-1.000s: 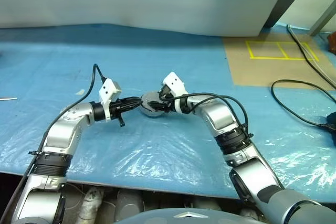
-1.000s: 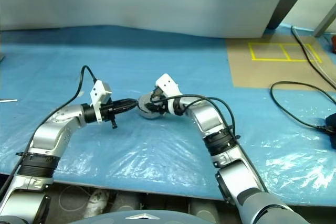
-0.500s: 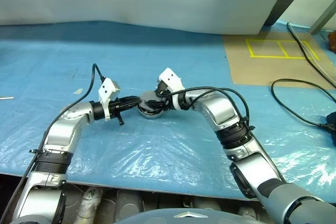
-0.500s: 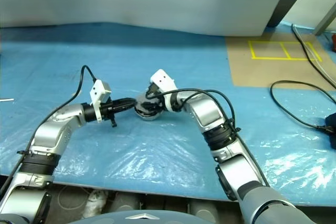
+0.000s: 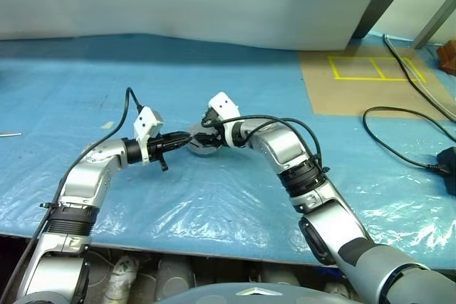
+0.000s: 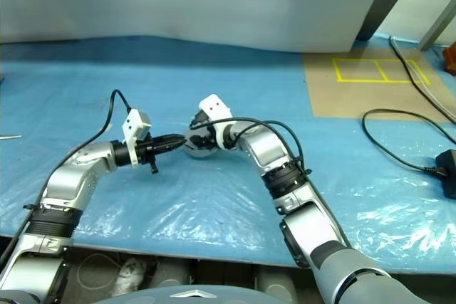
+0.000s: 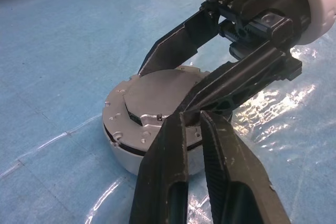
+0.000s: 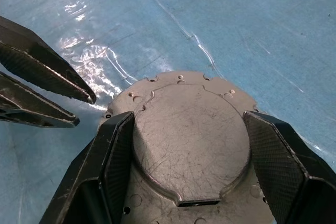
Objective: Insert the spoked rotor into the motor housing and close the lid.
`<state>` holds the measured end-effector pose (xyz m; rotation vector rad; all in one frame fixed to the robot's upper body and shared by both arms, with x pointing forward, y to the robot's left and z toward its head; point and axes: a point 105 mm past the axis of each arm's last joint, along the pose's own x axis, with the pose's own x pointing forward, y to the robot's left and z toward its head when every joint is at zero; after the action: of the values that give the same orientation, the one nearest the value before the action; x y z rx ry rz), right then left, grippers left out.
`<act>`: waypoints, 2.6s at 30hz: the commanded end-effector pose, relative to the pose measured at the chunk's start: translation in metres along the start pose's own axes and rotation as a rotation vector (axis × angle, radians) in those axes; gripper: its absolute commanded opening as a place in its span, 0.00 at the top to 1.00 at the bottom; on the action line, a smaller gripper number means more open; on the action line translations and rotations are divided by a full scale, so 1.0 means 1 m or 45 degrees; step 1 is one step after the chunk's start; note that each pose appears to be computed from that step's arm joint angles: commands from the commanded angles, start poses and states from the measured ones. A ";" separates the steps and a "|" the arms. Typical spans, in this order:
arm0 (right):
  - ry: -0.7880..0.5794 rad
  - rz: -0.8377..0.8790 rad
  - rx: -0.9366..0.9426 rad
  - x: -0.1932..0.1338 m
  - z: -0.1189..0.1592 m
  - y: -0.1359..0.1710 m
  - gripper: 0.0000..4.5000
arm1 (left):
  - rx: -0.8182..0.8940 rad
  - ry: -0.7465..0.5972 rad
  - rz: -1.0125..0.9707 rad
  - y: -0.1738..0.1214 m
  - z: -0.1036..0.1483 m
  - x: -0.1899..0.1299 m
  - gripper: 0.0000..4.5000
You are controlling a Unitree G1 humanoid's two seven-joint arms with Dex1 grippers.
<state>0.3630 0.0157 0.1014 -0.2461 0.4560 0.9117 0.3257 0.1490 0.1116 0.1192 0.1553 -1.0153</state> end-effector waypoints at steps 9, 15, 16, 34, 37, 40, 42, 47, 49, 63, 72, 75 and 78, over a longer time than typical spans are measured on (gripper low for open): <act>0.218 -0.111 -0.015 0.022 -0.040 0.002 0.35 | 0.028 -0.048 0.003 0.000 0.014 -0.001 0.89; 0.312 -0.195 -0.008 0.023 -0.067 -0.010 0.35 | 0.024 -0.038 0.016 0.000 0.012 -0.003 0.89; 0.333 -0.203 0.013 0.024 -0.072 -0.010 0.35 | 0.023 -0.038 0.019 0.000 0.012 -0.003 0.89; 0.330 -0.167 0.103 0.035 -0.088 0.000 0.35 | -0.020 -0.002 0.292 0.042 0.001 -0.005 0.89; 0.303 -0.138 0.066 0.033 -0.087 0.002 0.35 | -0.025 -0.018 0.338 0.049 0.000 -0.001 0.89; 0.314 -0.135 -0.030 0.028 -0.093 -0.002 0.35 | -0.096 -0.077 0.293 0.046 0.004 0.004 0.89; 0.328 -0.114 -0.101 0.025 -0.101 -0.001 0.35 | -0.110 -0.052 0.231 0.040 -0.001 0.006 0.89; 0.362 -0.131 -0.078 0.018 -0.117 -0.002 0.35 | -0.091 0.003 0.200 0.037 -0.007 0.009 0.89; 0.350 -0.140 -0.046 0.017 -0.115 -0.003 0.35 | -0.084 0.034 0.195 0.037 -0.010 0.010 0.89; 0.233 -0.101 -0.102 0.012 -0.095 -0.003 0.35 | 0.009 0.141 0.148 0.032 -0.027 0.027 0.89; 0.117 0.001 -0.287 0.005 -0.083 0.010 0.01 | 0.029 0.162 0.157 0.033 -0.032 0.025 0.89; -0.042 -0.015 -0.286 -0.004 -0.060 0.002 0.01 | 0.028 0.161 0.158 0.034 -0.032 0.025 0.89; -0.257 0.026 -0.171 -0.023 -0.027 -0.005 0.01 | 0.027 0.158 0.164 0.036 -0.032 0.025 0.89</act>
<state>0.3467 -0.0024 0.0890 -0.3395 0.1909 0.9862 0.3687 0.1494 0.0876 0.2008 0.1972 -0.8864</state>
